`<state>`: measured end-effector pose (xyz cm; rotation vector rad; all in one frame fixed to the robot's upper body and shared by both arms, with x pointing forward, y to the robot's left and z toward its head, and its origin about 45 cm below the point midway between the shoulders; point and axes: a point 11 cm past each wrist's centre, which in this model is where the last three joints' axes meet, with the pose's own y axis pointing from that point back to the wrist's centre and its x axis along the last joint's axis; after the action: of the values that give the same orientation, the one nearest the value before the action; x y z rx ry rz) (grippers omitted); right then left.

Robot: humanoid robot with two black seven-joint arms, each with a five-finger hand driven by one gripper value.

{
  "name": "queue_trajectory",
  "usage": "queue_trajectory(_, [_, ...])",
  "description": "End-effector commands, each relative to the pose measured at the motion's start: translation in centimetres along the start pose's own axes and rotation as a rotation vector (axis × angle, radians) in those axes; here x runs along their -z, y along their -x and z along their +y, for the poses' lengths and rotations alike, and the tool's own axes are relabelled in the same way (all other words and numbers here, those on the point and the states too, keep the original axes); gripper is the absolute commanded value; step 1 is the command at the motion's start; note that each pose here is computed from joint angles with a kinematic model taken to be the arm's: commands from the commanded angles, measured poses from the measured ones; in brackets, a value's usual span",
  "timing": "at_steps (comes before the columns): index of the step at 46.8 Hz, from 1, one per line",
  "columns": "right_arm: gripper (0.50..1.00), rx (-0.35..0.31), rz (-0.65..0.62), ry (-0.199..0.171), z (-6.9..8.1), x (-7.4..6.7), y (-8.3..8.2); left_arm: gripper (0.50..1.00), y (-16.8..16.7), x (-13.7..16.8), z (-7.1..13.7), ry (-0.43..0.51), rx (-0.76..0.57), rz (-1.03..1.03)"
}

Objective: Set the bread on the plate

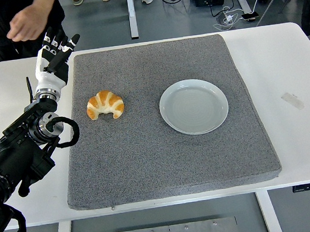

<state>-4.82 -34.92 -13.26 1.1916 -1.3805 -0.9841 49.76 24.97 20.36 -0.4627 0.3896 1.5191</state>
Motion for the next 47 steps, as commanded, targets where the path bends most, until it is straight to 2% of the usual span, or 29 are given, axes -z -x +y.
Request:
queue_trajectory(1, [1.0, 0.0, -0.001, 0.0, 0.0, 0.0, 0.0, 0.987, 0.2, -0.2, -0.1, 0.003, 0.003, 0.001])
queue_trajectory(22, [1.0, 0.0, 0.001, 0.0, 0.0, 0.0, 0.0, 0.987, 0.5, -0.6, -0.4, 0.004, 0.018, -0.01])
queue_trajectory(34, [1.0, 0.0, 0.001, 0.0, 0.0, 0.0, 0.0, 0.987, -0.8, -3.5, -0.7, 0.017, 0.052, -0.078])
queue_trajectory(47, [1.0, 0.0, 0.001, 0.0, 0.0, 0.0, 0.0, 0.986, -0.3, -4.7, -0.8, -0.06, 0.154, -0.247])
